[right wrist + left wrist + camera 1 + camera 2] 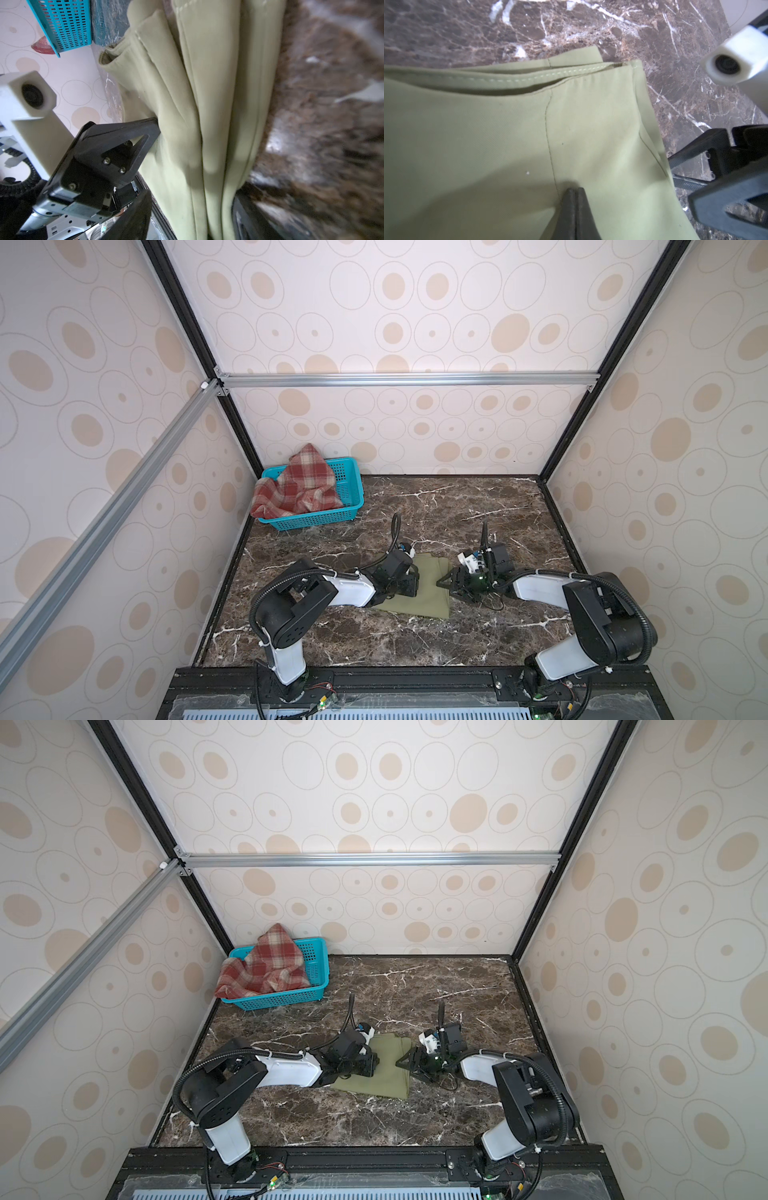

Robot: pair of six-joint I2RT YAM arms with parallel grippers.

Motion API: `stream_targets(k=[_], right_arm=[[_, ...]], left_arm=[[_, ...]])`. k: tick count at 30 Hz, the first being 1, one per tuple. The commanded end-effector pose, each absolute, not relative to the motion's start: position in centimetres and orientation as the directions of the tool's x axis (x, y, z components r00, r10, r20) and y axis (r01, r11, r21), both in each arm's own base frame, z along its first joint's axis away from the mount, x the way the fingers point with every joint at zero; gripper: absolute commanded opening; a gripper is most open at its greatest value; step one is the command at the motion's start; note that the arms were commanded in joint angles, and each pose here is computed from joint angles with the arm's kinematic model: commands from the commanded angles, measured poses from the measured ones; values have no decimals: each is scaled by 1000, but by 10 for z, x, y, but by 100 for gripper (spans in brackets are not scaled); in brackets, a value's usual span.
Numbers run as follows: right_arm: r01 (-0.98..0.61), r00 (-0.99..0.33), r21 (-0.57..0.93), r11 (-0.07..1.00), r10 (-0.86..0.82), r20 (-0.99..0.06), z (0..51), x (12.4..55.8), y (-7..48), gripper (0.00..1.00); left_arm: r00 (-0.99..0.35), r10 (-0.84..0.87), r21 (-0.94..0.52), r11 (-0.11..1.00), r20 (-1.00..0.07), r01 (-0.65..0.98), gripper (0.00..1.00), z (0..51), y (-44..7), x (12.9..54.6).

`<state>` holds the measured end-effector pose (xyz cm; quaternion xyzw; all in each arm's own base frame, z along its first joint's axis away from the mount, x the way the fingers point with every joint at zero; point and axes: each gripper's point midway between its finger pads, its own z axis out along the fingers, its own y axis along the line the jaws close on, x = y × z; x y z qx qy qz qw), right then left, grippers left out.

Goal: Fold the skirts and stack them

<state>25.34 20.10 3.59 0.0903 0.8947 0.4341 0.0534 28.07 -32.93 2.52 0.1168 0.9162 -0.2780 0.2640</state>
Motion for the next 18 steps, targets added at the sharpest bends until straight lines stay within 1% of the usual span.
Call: stream_targets(k=[1, 5, 7, 9, 11, 13, 16, 18], right_arm=[[226, -965, 701, 676, 254, 65, -1, 236, 189, 63], [214, -969, 690, 691, 242, 58, -6, 235, 193, 62], [198, -973, 675, 710, 228, 46, -8, 235, 195, 58], [170, -979, 635, 754, 204, 19, -11, 233, 193, 55], [151, -980, 579, 801, 196, -16, -14, 231, 185, 54], [135, -981, 551, 824, 188, -42, -13, 230, 180, 56], [118, -982, 497, 860, 177, -73, -9, 226, 169, 61], [102, -980, 487, 868, 171, -98, -6, 225, 165, 65]], left_arm=[[-864, 93, -424, 842, -495, 333, 0, 2, -320, 268], [-865, 95, -424, 842, -493, 334, 0, 2, -320, 268], [-866, 96, -422, 843, -491, 333, 0, 1, -320, 267], [-865, 96, -421, 844, -492, 333, 0, 1, -320, 268], [-865, 94, -420, 845, -493, 332, 0, 2, -319, 268], [-864, 93, -419, 846, -495, 330, 0, 2, -319, 268], [-863, 97, -414, 847, -496, 333, 0, 2, -318, 268], [-863, 97, -413, 848, -495, 332, 0, 2, -317, 268]])
